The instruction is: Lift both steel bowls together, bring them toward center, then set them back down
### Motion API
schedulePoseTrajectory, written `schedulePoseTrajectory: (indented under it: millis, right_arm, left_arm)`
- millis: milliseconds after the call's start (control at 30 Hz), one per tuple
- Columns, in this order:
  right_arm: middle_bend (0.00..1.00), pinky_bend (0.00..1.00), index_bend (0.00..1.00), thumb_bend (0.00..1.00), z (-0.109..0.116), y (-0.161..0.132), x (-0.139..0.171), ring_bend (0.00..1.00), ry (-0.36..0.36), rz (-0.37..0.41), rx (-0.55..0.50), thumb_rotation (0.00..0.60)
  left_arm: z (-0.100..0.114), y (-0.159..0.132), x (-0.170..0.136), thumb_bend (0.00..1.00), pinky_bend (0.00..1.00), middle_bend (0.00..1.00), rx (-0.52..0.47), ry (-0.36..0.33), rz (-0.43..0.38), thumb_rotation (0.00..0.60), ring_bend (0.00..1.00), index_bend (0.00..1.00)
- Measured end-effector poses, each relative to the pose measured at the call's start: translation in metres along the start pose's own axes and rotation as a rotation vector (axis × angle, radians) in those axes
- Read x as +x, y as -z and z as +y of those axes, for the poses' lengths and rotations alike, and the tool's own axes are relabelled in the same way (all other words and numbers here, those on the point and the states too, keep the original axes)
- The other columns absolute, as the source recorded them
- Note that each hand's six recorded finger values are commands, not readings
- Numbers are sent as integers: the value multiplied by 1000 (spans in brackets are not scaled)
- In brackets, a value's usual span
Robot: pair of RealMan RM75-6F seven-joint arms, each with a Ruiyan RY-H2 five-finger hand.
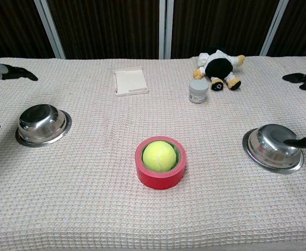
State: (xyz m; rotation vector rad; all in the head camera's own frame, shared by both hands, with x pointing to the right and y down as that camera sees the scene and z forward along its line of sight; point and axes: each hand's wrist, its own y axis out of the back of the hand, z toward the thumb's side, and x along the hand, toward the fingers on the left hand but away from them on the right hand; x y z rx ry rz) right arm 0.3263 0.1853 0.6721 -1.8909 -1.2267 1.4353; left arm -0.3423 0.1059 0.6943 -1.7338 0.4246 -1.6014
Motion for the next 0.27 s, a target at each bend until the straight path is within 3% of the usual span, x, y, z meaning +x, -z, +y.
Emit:
schedulePoseTrajectory:
  millis: [133, 267]
  right_arm:
    - [0, 0, 0, 0, 17, 12, 5, 0, 116, 7, 98, 600]
    - [0, 0, 0, 0, 28, 28, 15, 0, 193, -21, 206, 600]
  left_arm:
    - [3, 19, -22, 26, 138, 0, -85, -122, 92, 600, 2, 0]
    - [-14, 40, -62, 21, 138, 0, -179, -199, 207, 600, 2, 0]
